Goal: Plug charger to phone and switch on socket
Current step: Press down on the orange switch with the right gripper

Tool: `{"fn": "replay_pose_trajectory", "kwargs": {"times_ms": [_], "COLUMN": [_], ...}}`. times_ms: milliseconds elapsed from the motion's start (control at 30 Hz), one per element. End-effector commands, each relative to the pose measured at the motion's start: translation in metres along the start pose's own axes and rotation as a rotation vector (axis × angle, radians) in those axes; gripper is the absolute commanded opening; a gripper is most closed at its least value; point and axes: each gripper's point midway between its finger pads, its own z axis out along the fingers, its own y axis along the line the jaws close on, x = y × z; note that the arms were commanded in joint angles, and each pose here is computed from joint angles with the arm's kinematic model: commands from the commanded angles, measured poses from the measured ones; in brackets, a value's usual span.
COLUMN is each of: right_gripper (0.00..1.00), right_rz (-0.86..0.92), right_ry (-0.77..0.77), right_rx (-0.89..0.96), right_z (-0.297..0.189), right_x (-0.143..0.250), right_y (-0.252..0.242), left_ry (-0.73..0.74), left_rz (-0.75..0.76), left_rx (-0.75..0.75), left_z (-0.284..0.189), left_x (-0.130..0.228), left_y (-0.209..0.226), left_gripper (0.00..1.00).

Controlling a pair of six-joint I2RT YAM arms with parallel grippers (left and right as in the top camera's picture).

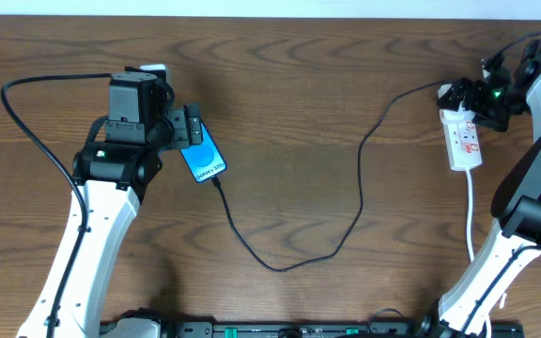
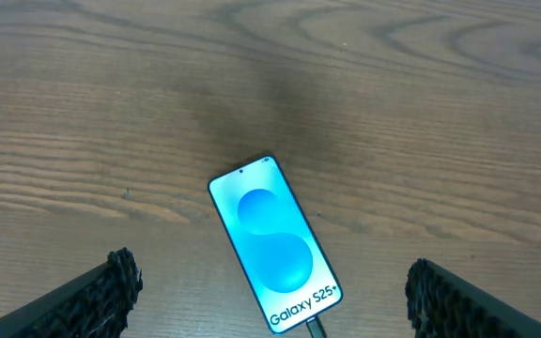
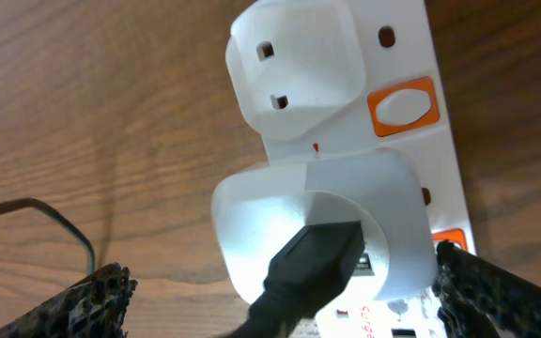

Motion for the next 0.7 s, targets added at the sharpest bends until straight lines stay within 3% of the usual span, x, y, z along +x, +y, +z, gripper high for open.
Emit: {"fn": "replay_pose_trajectory", "kwargs": {"times_ms": [0, 667], "right_gripper": [0.99, 0.99], "right_rz": [-0.009, -0.017], "right_ry": [-0.030, 0.015], "right_rx": [-0.010, -0.018], "right_z": [-0.009, 0.010], "right_x": [-0.010, 0.005], "right_y": [0.008, 0.016], "left_ry": [-0.003, -0.003], "left_rz": [0.010, 0.010], "left_rx": [-0.016, -0.016], "left_z": [0.000, 0.000], "left_x": [-0.003, -0.003], "left_y": [0.004, 0.004], "left_gripper": [0.92, 0.92]}}
